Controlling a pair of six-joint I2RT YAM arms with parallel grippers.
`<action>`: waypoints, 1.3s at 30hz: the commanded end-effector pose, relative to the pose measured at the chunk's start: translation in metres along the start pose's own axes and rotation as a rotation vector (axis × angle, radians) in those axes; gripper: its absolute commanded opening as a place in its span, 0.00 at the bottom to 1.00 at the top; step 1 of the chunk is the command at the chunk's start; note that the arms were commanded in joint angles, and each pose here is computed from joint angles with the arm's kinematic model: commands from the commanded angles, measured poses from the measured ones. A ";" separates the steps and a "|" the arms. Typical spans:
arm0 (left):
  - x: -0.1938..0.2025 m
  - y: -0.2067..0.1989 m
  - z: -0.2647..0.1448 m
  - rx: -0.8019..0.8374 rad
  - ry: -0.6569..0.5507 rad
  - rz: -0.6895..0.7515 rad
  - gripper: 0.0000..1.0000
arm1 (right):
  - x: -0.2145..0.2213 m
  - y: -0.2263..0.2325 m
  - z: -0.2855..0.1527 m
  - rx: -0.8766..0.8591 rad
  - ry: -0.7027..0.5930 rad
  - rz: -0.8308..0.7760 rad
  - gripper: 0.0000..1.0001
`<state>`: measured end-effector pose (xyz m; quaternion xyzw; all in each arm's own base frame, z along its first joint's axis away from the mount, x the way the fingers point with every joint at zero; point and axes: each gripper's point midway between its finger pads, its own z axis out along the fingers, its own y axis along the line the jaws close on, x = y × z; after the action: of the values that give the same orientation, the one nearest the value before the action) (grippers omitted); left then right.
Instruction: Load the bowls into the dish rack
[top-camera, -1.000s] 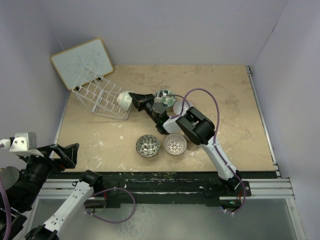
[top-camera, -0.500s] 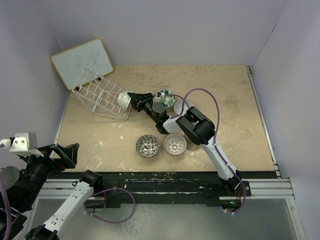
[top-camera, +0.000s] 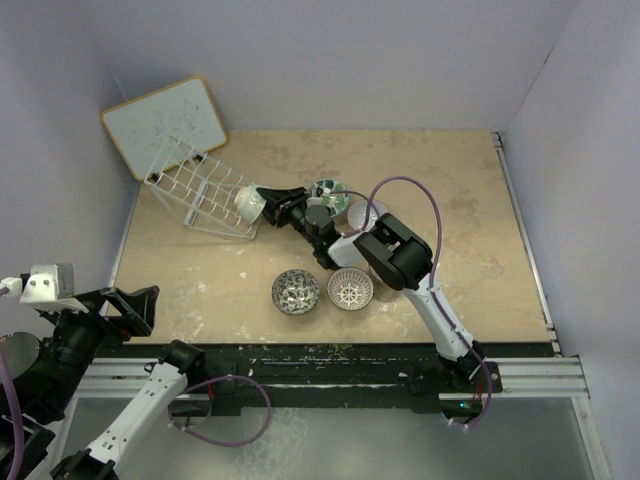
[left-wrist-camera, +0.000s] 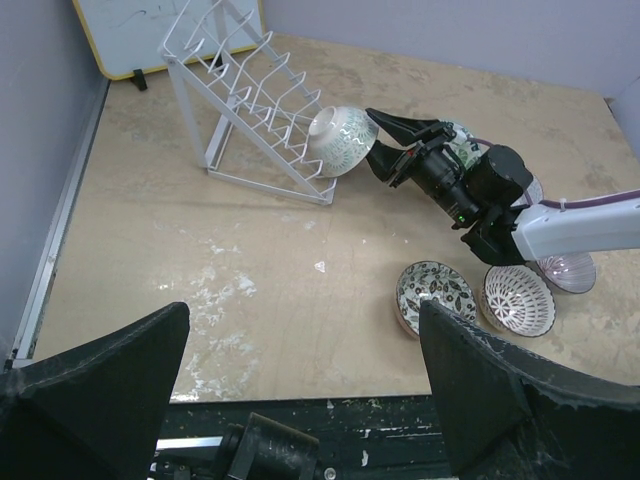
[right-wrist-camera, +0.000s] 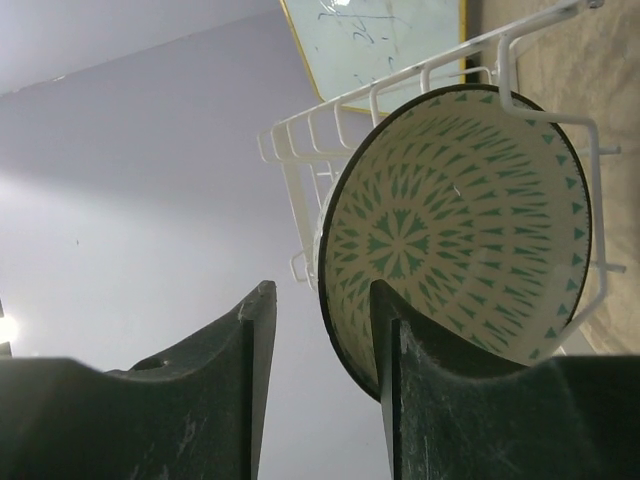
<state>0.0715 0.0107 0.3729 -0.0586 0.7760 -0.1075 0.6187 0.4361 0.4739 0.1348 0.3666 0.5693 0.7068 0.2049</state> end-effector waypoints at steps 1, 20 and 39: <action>-0.007 -0.004 0.001 0.017 -0.037 -0.010 0.99 | 0.015 0.030 -0.004 -0.042 0.046 0.037 0.46; -0.006 -0.004 0.002 0.016 -0.038 -0.016 0.99 | 0.008 0.009 -0.011 0.086 0.011 -0.057 0.55; -0.010 -0.009 0.002 0.036 -0.046 -0.030 0.99 | 0.011 0.009 -0.034 0.181 0.024 -0.218 0.58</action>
<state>0.0732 0.0078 0.3702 -0.0562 0.7753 -0.1130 0.6189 0.4118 0.4571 0.1235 0.3357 0.6672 0.6233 0.2318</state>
